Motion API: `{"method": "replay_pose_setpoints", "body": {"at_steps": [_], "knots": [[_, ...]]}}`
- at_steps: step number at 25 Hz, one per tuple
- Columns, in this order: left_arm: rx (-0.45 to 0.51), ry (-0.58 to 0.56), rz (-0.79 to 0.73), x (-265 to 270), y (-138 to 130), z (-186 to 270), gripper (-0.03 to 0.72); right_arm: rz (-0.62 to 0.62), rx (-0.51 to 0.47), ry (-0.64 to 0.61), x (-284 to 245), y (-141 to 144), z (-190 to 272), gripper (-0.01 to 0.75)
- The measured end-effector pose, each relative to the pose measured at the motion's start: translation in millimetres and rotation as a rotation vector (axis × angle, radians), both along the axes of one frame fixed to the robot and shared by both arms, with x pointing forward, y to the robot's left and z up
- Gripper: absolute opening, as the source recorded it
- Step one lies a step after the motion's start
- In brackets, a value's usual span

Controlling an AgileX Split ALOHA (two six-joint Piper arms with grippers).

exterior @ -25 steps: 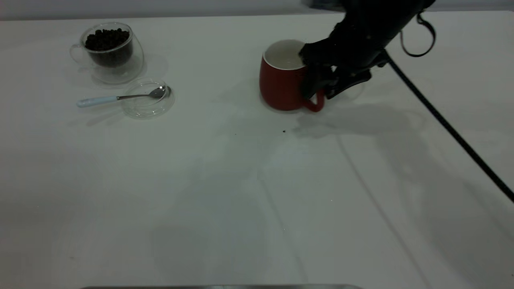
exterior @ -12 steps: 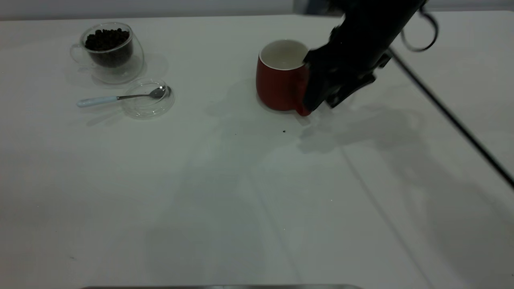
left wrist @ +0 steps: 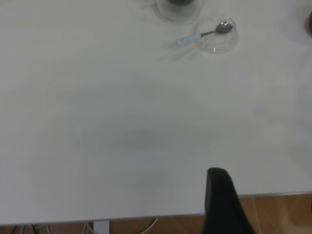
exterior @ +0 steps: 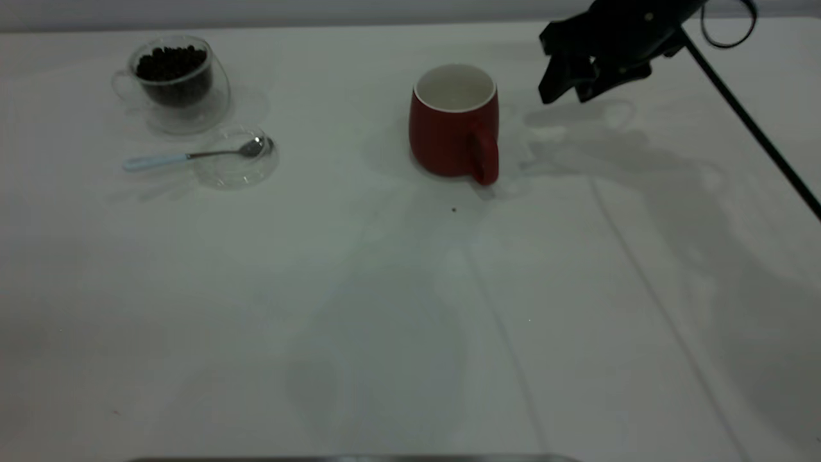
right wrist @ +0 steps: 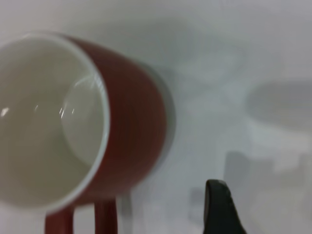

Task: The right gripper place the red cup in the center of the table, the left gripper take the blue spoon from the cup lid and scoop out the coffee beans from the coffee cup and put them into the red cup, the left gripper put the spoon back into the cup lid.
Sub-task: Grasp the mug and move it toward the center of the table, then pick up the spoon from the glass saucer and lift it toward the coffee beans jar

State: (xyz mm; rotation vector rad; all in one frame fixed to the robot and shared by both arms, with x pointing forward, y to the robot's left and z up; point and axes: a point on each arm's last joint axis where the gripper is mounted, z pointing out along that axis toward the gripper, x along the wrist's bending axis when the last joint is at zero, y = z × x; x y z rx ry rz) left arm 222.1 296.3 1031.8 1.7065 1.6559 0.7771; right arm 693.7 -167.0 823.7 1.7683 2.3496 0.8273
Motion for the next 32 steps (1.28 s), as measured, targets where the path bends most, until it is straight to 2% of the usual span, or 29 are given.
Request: {"method": "replay_pose_setpoints", "body": {"at_steps": [6, 12, 18, 23, 27, 32], "knots": [[0.000, 0.000, 0.000, 0.0, 0.0, 0.0, 0.487, 0.005, 0.034, 0.018, 3.2, 14.2, -8.8, 0.482], [0.000, 0.000, 0.000, 0.0, 0.0, 0.0, 0.487, 0.037, 0.072, 0.031, -6.0, 44.5, -6.7, 0.481], [0.000, 0.000, 0.000, 0.0, 0.0, 0.0, 0.487, 0.093, 0.078, 0.038, -17.6, 71.4, -6.6, 0.480], [0.000, 0.000, 0.000, 0.0, 0.0, 0.0, 0.487, 0.143, 0.075, 0.047, -23.8, 81.0, -6.9, 0.480], [0.000, 0.000, 0.000, 0.0, 0.0, 0.0, 0.487, 0.173, 0.080, 0.091, -25.7, 75.3, -6.9, 0.480], [0.000, 0.000, 0.000, 0.0, 0.0, 0.0, 0.487, 0.166, 0.101, 0.107, -12.3, 30.3, 29.2, 0.480]]}}
